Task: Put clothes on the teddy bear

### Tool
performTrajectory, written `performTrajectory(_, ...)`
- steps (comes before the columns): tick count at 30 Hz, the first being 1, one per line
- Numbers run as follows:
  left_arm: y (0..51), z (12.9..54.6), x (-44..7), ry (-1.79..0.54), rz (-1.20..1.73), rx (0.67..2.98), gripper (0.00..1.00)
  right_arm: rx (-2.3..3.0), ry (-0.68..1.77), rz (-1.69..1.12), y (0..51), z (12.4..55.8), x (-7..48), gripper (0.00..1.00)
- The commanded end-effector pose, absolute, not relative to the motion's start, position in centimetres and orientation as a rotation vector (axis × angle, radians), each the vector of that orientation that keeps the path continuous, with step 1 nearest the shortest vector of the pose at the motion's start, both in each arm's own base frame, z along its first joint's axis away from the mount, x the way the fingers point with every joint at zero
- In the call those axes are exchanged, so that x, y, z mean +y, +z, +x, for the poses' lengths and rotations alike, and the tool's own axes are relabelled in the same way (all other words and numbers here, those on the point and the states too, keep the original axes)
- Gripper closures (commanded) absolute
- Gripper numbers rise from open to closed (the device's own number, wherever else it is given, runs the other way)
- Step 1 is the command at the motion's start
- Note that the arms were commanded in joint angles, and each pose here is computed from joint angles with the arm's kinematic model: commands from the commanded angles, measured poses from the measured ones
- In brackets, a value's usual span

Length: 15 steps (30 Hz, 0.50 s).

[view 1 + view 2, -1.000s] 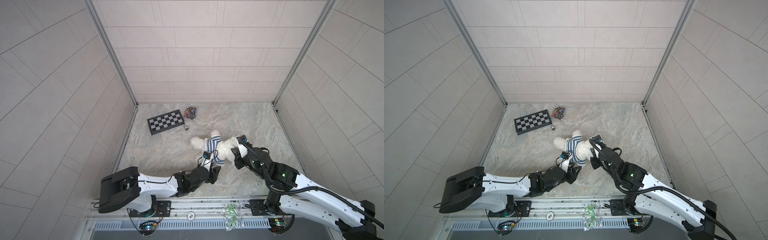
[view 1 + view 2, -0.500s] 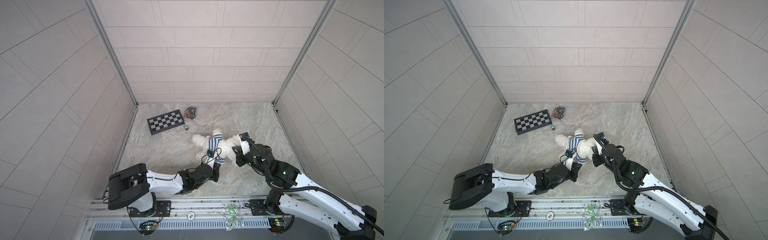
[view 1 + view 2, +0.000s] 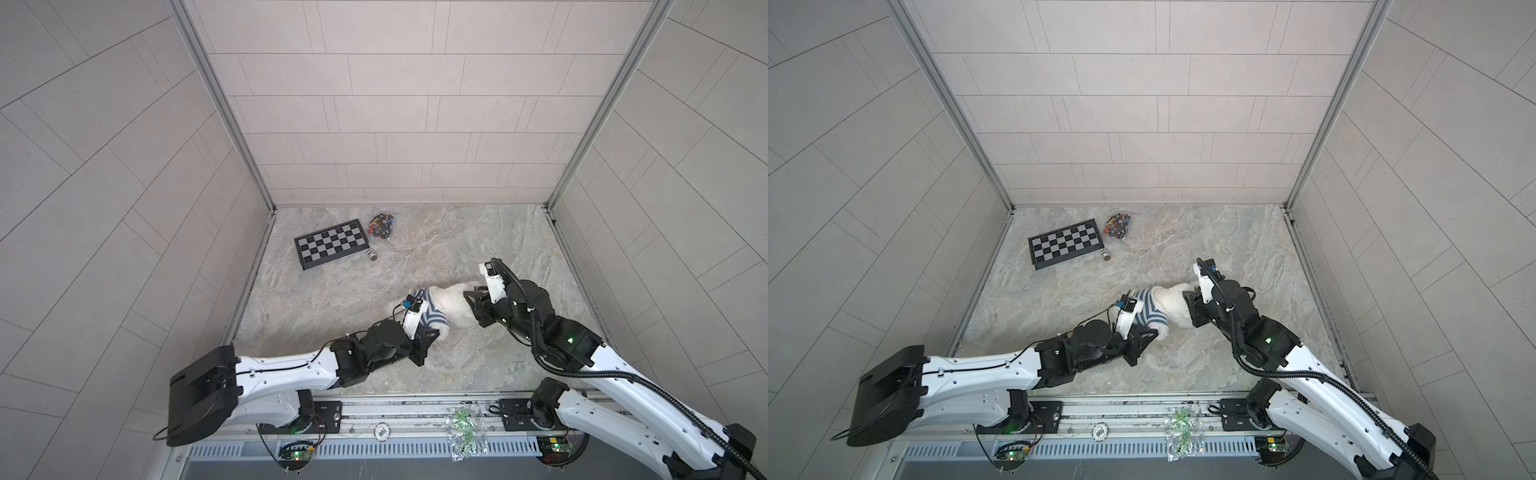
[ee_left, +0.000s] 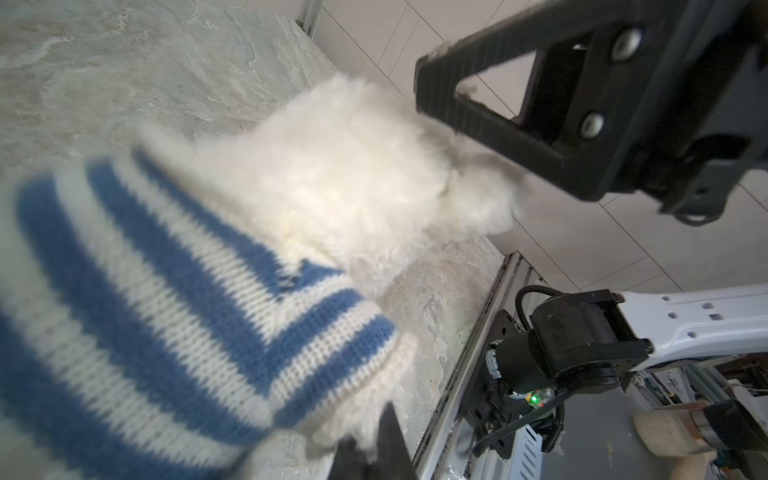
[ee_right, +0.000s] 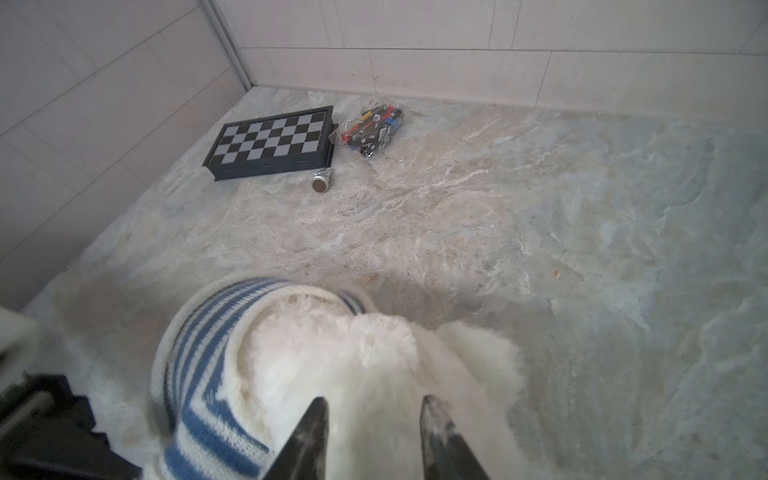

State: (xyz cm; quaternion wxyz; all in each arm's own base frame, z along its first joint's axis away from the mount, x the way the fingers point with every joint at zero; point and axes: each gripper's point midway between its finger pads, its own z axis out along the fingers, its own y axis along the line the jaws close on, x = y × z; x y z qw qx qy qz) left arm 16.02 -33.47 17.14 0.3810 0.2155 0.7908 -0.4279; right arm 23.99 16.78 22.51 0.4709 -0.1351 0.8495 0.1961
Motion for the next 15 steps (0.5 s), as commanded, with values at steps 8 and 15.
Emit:
performTrajectory(8, 18.2, 14.8, -30.3, -1.264, 0.676, 2.105, 1.00, 1.978, 0.677, -0.535, 24.4, 21.6, 19.6, 0.33)
performTrajectory(15, 19.0, 14.1, -30.6, -1.368, 0.728, 2.083, 1.00, 1.857, 0.836, -0.635, 25.1, 20.1, 22.2, 0.30)
